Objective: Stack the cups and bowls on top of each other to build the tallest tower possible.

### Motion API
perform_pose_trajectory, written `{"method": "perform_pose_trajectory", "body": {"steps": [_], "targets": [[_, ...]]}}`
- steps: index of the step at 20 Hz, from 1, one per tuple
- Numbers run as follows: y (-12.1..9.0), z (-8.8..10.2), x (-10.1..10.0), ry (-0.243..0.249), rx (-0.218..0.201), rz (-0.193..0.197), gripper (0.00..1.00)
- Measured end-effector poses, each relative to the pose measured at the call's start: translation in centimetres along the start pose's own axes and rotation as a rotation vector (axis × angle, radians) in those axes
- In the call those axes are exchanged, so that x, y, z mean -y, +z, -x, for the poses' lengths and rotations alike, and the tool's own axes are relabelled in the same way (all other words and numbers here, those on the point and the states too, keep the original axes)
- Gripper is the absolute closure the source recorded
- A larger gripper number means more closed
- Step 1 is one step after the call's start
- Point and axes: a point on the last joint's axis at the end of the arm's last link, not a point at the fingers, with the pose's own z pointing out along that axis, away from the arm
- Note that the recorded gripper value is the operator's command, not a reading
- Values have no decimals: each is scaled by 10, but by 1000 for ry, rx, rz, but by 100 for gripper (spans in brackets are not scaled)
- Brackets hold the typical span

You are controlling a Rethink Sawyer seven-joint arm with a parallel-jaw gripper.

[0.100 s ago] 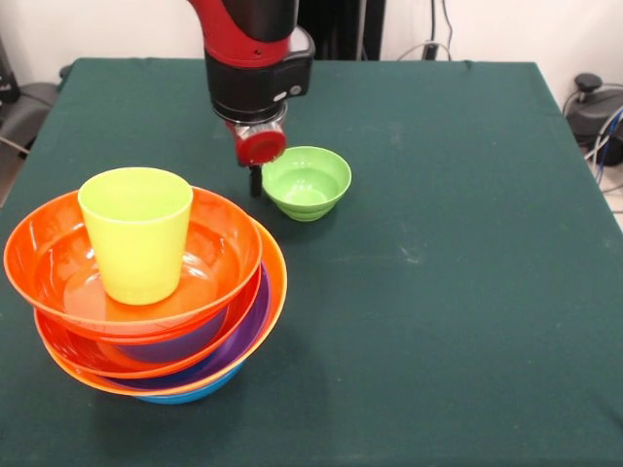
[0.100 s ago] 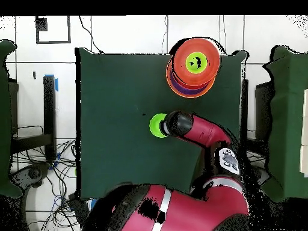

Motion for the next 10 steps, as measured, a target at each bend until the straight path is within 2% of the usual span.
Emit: {"method": "perform_pose_trajectory", "body": {"steps": [5,10], "targets": [[1,-5,-3,-8,2,2,0],[6,-19,-9,-22,6,6,0]]}}
